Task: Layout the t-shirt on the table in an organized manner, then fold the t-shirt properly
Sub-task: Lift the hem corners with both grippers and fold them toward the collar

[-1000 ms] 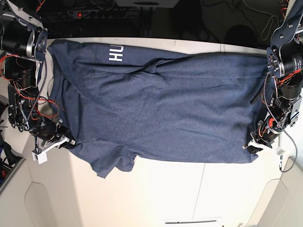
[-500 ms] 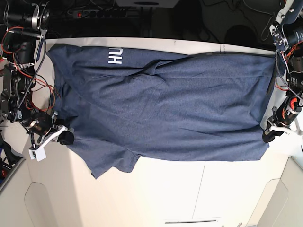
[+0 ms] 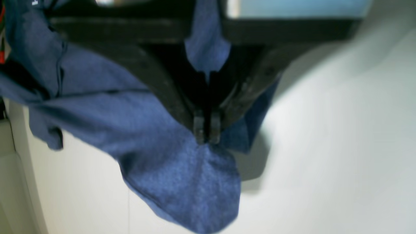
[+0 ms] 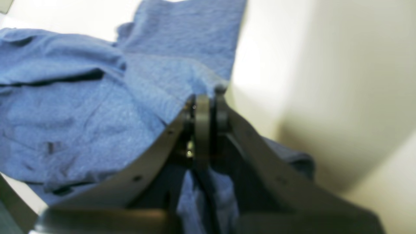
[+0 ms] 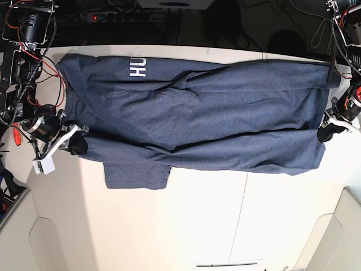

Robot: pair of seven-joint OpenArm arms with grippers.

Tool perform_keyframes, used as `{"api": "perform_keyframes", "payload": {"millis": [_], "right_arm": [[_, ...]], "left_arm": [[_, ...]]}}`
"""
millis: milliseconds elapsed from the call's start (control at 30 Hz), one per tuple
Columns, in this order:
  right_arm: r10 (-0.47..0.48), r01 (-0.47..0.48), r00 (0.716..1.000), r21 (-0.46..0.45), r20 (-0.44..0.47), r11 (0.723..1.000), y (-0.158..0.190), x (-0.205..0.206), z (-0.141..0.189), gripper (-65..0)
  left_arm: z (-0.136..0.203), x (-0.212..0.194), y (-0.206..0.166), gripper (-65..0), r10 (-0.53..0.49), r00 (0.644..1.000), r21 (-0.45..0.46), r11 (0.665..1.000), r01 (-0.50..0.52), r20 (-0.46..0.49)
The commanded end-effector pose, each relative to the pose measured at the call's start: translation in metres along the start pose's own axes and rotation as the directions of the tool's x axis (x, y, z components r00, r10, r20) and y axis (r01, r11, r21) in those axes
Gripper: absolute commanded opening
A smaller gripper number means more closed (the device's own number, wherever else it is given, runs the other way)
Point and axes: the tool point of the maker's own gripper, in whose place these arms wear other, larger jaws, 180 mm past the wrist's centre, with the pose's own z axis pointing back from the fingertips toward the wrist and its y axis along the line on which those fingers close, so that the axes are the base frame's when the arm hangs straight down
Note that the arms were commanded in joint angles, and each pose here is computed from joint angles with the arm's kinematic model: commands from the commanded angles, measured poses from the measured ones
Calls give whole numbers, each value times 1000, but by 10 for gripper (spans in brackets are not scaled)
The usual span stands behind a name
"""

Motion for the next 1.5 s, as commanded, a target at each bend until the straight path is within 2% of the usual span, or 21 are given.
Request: {"api": "perform_keyframes", "payload": {"millis": [0,167,300,400,500,633,967,1133,1167,1233,1267,1333,1367,1467], "right_arm": [[16,-16,998,-10,60,1000,-5,19,9,-650],[-16,20,995,-47,94,999,-20,22,25,-650],[-67,71,993,-39,96,997,-26,21,33,-650],[-97,99,992,-15,77,995,-24,15,35,-650],[-117,117,991,-2,64,993,-21,5,35,-650],[-130,130,991,-6,30,991,-21,-11,36,-650],[-140,140,990,-11,5,990,-21,-24,38,-650],[-138,138,990,-13,3,990,-21,-25,38,-650],[-139,139,990,-13,4,990,-21,-25,38,-596],[-139,139,990,-11,7,990,-21,-24,38,-440],[-144,144,990,-4,11,990,-20,-23,38,-406],[-153,153,988,11,28,988,-17,-19,38,-402],[-154,153,987,17,40,988,-16,-16,38,-402],[-132,131,987,16,95,991,-16,2,41,-402]], "left_arm": [[5,23,-4,-650,-29,998,-19,999,30,57],[16,20,-1,-650,-36,997,-6,999,36,65],[25,15,7,-650,-13,998,17,1000,12,60],[30,3,10,-650,36,999,23,999,-36,26],[35,-5,9,-650,106,994,-1,994,-106,22],[40,-16,5,-650,151,988,-27,988,-151,-10],[43,-34,4,-650,150,984,-22,988,-153,-101],[49,-37,9,-650,165,982,-13,986,-166,-88],[50,-35,10,-650,171,982,-12,985,-172,-77],[54,-27,13,-650,191,981,-15,981,-192,-39],[57,-22,15,-588,205,979,-18,979,-205,-13],[63,-8,19,-455,235,971,-30,972,-234,49],[67,-2,21,-413,247,966,-33,969,-245,78],[77,9,30,-397,257,958,-21,966,-257,126]]}}
